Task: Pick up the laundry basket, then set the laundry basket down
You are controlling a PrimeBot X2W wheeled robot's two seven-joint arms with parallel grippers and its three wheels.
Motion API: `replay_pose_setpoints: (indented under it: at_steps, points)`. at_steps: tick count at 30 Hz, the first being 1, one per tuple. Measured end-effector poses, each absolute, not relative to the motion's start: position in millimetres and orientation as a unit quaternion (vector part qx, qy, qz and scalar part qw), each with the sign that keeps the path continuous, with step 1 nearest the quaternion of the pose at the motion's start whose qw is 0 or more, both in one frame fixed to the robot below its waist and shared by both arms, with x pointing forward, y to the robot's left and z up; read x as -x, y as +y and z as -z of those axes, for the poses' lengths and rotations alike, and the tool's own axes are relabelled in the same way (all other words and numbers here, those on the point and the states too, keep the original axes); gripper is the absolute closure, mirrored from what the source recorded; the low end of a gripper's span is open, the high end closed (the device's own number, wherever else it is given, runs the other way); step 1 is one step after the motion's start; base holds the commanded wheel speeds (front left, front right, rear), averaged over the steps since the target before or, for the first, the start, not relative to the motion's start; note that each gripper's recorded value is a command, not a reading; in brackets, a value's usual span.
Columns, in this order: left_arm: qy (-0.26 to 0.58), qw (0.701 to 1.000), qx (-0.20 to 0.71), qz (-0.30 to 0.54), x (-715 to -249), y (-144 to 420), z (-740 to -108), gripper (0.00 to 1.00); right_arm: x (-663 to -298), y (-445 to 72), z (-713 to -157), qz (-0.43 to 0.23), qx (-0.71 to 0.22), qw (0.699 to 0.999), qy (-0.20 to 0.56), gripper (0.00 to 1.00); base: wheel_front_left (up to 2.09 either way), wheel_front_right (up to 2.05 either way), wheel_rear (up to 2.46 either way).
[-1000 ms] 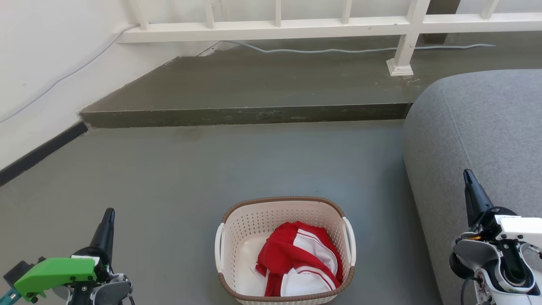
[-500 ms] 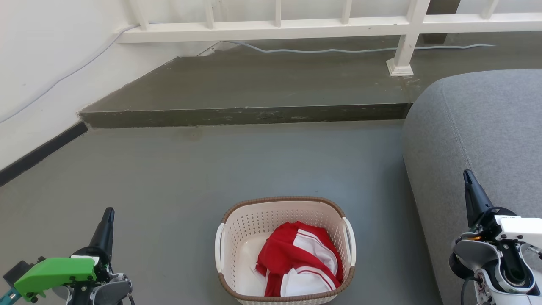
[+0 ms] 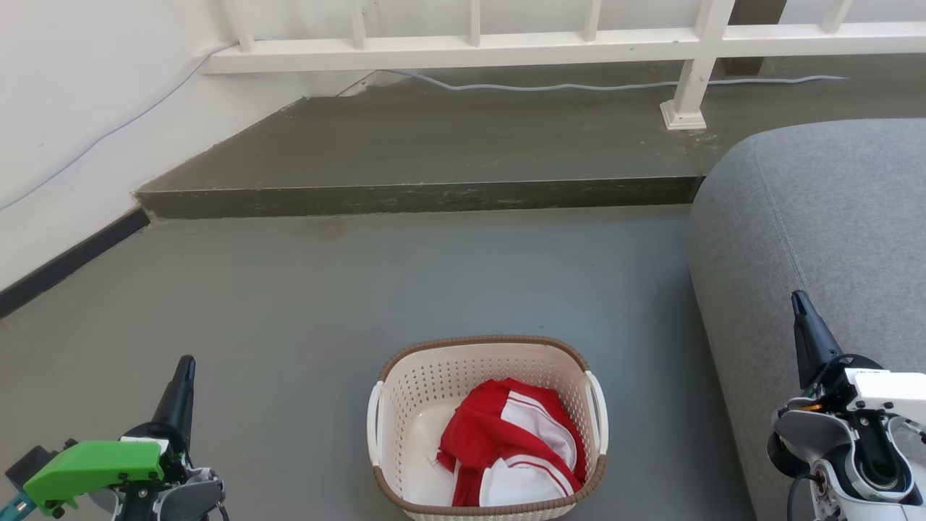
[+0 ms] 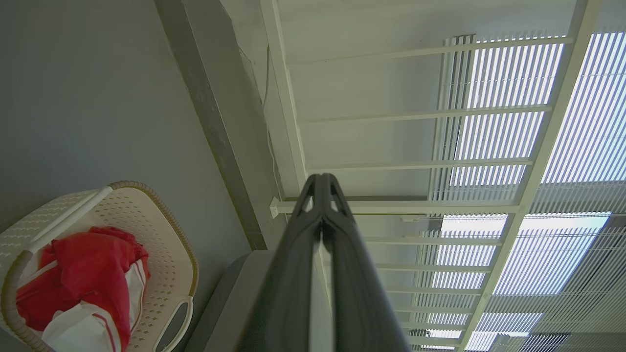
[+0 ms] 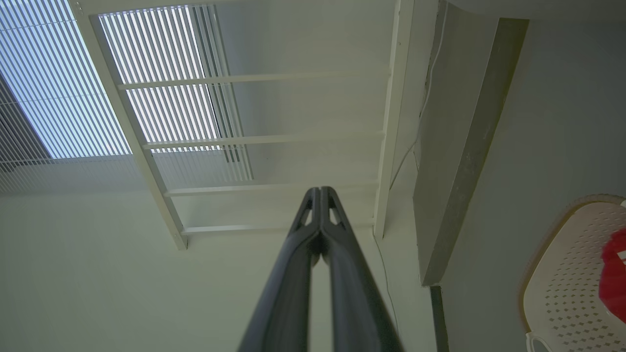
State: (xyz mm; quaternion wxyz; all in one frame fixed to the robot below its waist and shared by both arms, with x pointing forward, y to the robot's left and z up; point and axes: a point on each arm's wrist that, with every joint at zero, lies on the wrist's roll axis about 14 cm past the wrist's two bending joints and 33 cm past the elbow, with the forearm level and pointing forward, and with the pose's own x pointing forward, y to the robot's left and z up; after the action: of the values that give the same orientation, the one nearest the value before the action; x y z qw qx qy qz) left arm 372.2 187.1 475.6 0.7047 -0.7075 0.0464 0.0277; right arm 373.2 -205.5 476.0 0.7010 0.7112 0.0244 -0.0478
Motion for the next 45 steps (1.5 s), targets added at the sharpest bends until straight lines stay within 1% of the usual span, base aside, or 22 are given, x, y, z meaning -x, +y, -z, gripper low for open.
replay_pose_setpoints:
  at_steps: [45]
  points:
    - [0.048,0.703,0.709,-0.033,-371.7,188.5,-472.3,1.00,-372.9,-204.8,-475.1,0.046,-0.712,0.700,0.027,1.00,0.00,0.00,0.00]
